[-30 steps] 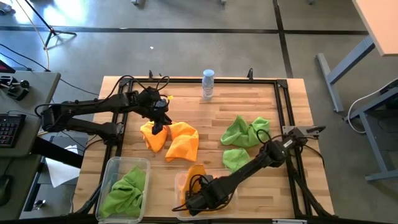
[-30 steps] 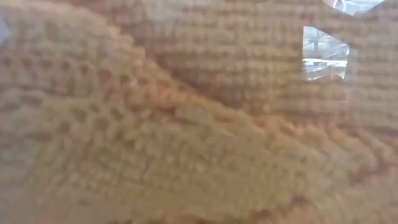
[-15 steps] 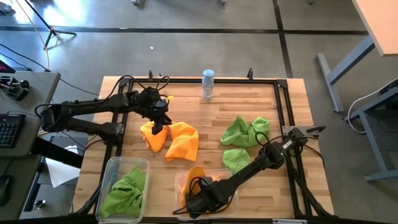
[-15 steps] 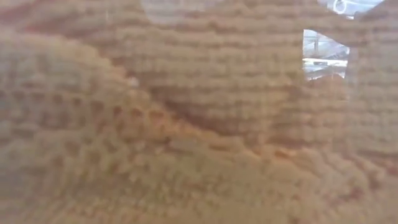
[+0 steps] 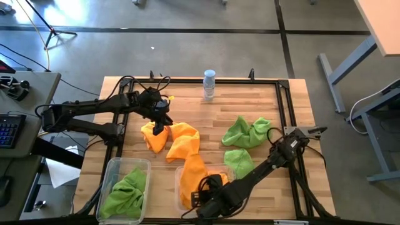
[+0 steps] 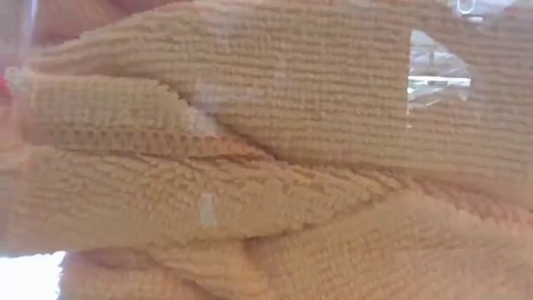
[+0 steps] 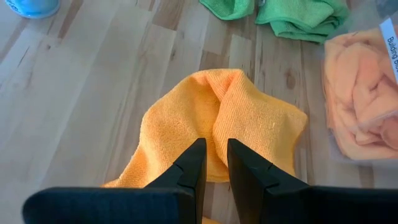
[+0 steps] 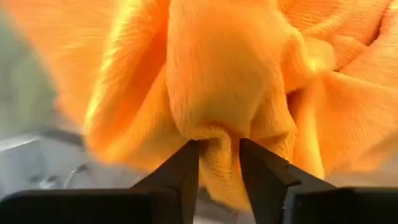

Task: Sort microfiber towel by color & place in baskets
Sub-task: Put the orange microfiber towel into the right transparent bin

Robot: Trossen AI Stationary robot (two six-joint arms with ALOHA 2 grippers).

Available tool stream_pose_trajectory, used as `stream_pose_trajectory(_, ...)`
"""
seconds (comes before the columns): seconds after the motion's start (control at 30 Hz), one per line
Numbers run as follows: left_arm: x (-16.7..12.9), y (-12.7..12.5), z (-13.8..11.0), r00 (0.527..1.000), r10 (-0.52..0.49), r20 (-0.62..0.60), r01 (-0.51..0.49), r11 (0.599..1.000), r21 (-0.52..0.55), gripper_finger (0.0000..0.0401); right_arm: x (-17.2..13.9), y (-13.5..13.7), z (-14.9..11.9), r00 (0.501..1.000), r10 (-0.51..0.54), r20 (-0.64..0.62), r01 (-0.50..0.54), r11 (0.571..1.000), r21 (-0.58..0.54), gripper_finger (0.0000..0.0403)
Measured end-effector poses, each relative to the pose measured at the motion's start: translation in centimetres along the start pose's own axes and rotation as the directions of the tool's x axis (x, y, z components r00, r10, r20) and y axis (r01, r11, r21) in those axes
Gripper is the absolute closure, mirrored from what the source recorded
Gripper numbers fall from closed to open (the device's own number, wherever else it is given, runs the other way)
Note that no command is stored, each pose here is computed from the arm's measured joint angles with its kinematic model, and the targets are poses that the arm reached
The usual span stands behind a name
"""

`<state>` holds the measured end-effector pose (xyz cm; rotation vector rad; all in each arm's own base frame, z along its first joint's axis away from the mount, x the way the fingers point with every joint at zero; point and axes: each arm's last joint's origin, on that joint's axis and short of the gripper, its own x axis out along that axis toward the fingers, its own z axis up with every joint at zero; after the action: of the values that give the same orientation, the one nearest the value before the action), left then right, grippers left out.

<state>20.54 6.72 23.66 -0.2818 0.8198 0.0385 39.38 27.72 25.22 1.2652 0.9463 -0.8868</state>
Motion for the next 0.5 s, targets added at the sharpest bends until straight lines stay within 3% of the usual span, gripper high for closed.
stream_pose_trajectory(0.3,0.0,0.0,0.0,1.0,0.0,0.0,0.0,1.0,-0.001,0.0351,-5.3,-0.5,1.0,0.993,0.099,0.059,-0.101,0.994,0.043,0.029)
stream_pose_trajectory(0.5,0.0,0.0,0.0,1.0,0.0,0.0,0.0,1.0,-0.001,0.0351,-6.1,0.2,2.6,0.921,0.233,0.312,-0.234,0.972,-0.034,0.0318)
